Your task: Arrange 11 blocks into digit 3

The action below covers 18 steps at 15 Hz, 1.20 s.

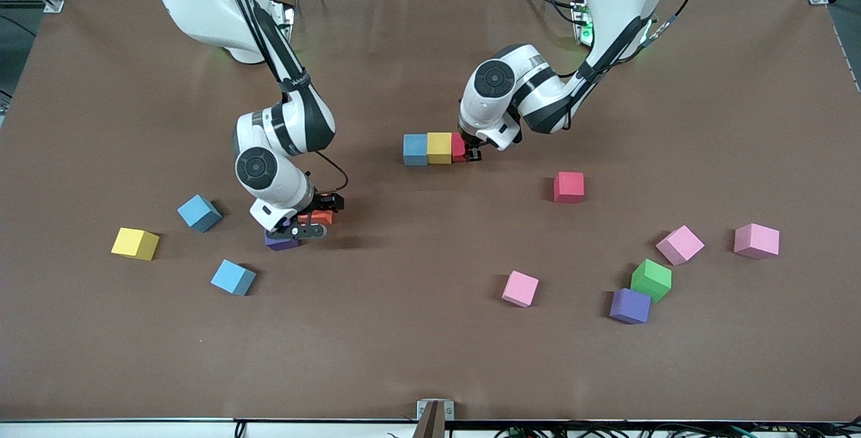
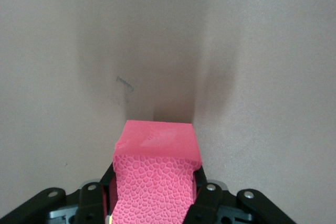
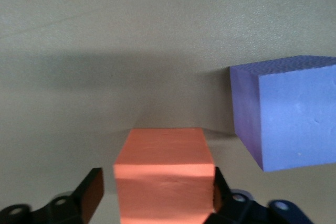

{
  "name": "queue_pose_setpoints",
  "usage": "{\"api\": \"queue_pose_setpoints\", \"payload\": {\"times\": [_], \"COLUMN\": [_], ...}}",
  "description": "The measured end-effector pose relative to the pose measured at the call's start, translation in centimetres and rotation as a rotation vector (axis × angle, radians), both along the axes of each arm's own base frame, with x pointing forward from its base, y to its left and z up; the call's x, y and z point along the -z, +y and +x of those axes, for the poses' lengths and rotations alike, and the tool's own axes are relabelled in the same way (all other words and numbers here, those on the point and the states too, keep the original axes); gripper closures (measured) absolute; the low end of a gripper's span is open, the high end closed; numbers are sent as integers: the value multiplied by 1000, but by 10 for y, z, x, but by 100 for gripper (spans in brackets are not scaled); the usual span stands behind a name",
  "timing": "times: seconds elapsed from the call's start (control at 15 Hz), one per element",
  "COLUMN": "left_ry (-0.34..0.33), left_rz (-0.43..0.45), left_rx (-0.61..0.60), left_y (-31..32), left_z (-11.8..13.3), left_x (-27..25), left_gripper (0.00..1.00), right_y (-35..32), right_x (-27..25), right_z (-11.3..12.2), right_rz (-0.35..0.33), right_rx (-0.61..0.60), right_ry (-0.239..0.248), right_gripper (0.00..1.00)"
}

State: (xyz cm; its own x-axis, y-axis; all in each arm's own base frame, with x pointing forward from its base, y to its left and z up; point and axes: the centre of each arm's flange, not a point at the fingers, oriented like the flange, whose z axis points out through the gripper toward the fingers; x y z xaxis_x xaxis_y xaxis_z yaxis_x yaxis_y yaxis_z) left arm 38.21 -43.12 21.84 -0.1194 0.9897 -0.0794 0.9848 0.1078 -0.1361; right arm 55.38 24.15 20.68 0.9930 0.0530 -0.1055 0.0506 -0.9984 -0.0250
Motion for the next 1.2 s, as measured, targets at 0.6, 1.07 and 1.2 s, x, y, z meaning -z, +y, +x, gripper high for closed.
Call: {"api": "queue_pose_setpoints", "payload": {"times": [0.6, 1.07, 1.2], "left_ry": [-5, -19, -35], "left_rz": [8, 2, -6], "left_rx": [18, 27, 33], "left_y": [1, -1, -4], "left_z": [-3, -2, -1], "left_x": [3, 0, -8], "left_gripper": [27, 0, 0], "right_y": [6, 99, 137], "right_x": [-8, -46, -35], "right_z": [7, -1, -14], "right_rz": [19, 49, 39], "right_rx": [-97, -48, -14], "right_ry": [-19, -56, -55], "right_gripper": [41, 41, 41]}}
